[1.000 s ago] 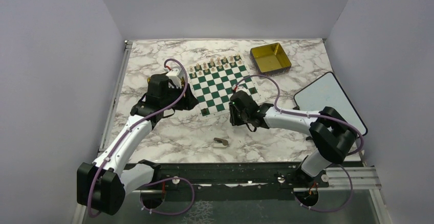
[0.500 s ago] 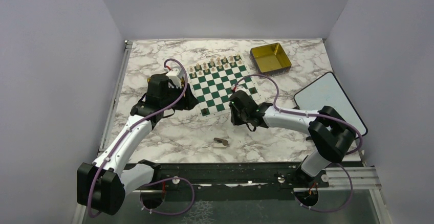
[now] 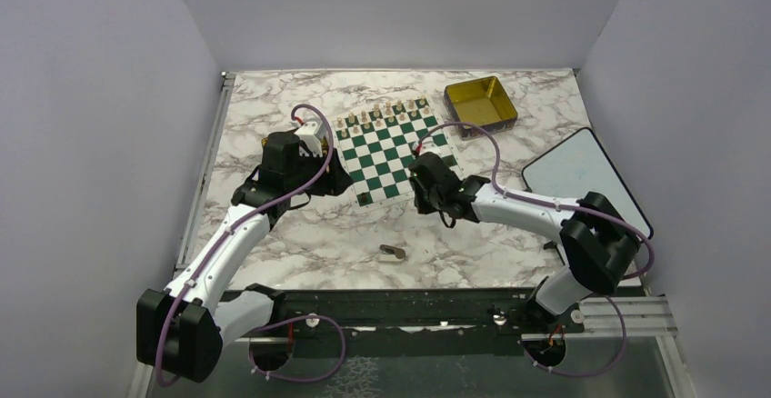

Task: Set up the chess pieces on the board
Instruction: Pick up the chess piece at the center of the board, then place the chess piece on the chessboard.

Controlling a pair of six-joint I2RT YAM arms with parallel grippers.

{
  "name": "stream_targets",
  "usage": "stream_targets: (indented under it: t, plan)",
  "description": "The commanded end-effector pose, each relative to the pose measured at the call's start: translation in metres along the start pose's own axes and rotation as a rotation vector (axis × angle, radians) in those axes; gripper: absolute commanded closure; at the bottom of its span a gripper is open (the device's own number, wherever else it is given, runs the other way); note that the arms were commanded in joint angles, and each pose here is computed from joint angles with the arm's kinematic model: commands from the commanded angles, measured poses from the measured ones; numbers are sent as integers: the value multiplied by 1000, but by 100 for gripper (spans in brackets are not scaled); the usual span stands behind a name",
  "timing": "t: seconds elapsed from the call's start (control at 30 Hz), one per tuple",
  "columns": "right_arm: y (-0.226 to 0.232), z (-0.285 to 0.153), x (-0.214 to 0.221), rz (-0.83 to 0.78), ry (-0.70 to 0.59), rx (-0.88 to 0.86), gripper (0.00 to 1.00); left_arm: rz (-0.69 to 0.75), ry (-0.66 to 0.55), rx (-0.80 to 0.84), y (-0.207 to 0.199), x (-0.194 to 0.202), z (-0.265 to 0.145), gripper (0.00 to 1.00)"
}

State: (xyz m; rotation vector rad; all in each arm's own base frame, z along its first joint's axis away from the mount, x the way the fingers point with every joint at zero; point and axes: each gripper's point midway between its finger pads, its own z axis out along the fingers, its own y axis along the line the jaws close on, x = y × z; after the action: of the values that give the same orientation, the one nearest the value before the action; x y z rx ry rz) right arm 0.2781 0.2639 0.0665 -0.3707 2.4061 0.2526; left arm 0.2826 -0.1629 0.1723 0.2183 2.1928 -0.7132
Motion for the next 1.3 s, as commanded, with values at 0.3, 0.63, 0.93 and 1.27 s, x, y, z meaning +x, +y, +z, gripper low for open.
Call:
stream_targets:
  t: [0.3, 0.63, 0.93, 1.27]
  plan:
    - [-73, 4, -46, 82, -51, 101, 85, 33, -44, -10, 1, -8, -3, 37]
    - [-117, 19, -57, 193, -46, 119, 86, 36, -48, -8, 0, -9, -4, 36]
    - [-123, 32, -66, 215, -47, 119, 86, 35, -45, -8, 0, -8, -3, 35]
    - [-131, 42, -69, 208, -54, 155, 85, 36, -43, -7, 1, -8, -3, 34]
